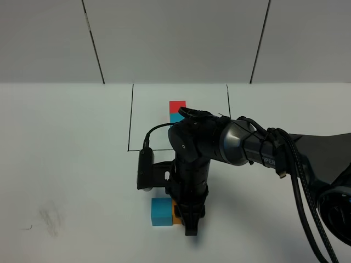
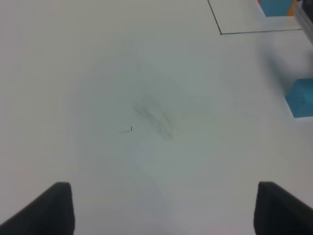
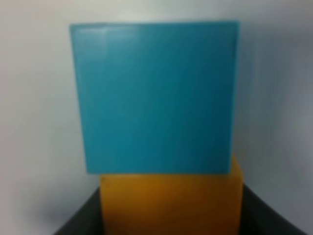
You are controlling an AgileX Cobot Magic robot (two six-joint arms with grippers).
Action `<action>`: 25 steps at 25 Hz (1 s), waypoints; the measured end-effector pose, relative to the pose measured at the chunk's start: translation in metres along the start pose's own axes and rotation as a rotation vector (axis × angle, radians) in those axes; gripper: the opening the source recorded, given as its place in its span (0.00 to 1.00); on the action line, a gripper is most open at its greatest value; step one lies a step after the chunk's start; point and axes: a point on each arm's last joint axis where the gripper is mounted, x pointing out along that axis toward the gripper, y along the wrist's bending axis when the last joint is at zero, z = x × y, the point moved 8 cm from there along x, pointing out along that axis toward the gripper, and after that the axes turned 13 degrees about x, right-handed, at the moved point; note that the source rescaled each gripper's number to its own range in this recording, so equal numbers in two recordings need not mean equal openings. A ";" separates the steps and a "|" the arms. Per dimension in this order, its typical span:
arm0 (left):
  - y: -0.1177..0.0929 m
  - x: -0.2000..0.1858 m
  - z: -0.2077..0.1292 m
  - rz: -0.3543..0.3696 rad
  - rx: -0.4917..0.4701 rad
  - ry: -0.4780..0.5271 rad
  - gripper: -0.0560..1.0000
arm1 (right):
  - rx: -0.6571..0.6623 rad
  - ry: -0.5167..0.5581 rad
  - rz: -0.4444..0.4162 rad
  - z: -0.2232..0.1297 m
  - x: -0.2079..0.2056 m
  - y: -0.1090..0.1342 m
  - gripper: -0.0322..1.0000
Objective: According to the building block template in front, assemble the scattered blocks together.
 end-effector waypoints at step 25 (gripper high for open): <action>0.000 0.000 0.000 0.000 0.000 0.000 0.85 | 0.083 0.017 0.040 -0.002 0.002 0.007 0.55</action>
